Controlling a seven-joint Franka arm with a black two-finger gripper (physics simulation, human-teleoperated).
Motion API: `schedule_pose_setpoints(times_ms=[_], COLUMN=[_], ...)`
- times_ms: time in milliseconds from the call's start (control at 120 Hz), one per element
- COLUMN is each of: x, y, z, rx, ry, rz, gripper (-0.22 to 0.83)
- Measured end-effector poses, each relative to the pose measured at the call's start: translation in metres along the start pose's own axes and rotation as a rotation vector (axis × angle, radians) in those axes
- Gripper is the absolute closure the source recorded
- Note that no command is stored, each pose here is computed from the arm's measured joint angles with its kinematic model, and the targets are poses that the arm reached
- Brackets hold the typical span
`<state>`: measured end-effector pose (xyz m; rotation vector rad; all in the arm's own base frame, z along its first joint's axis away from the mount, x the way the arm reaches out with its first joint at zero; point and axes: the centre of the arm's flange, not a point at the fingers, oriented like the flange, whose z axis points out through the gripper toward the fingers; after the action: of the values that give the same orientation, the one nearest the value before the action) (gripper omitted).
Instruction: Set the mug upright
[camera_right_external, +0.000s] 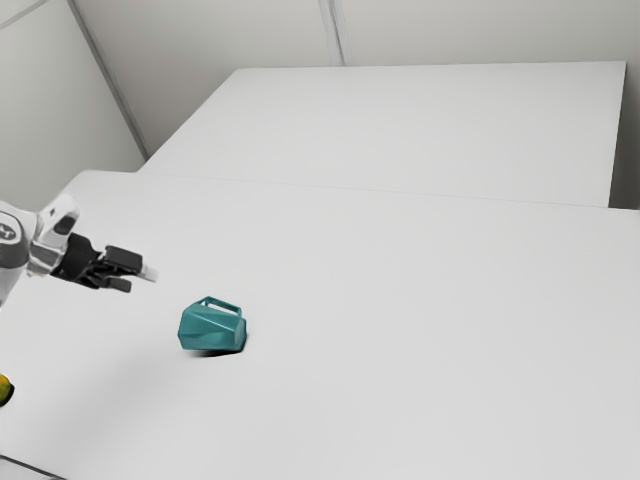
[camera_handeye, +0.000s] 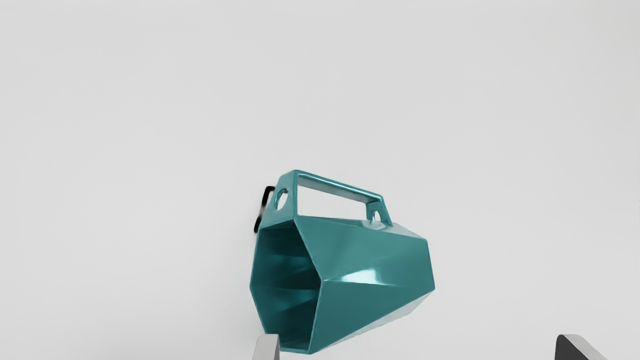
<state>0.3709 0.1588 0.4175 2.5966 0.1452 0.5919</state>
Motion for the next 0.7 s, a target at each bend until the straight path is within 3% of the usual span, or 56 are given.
schedule_pose_setpoints(times_ms=[342,600,700], x=[-0.015,-0.02,-0.034], y=[-0.039,-0.031,-0.029], z=[0.06,0.092,0.104], rx=[-0.07,-0.106,-0.118], ry=[0.023,0.041,0.036], rz=[0.156,0.317,0.353], gripper=[0.0,0.01,0.01])
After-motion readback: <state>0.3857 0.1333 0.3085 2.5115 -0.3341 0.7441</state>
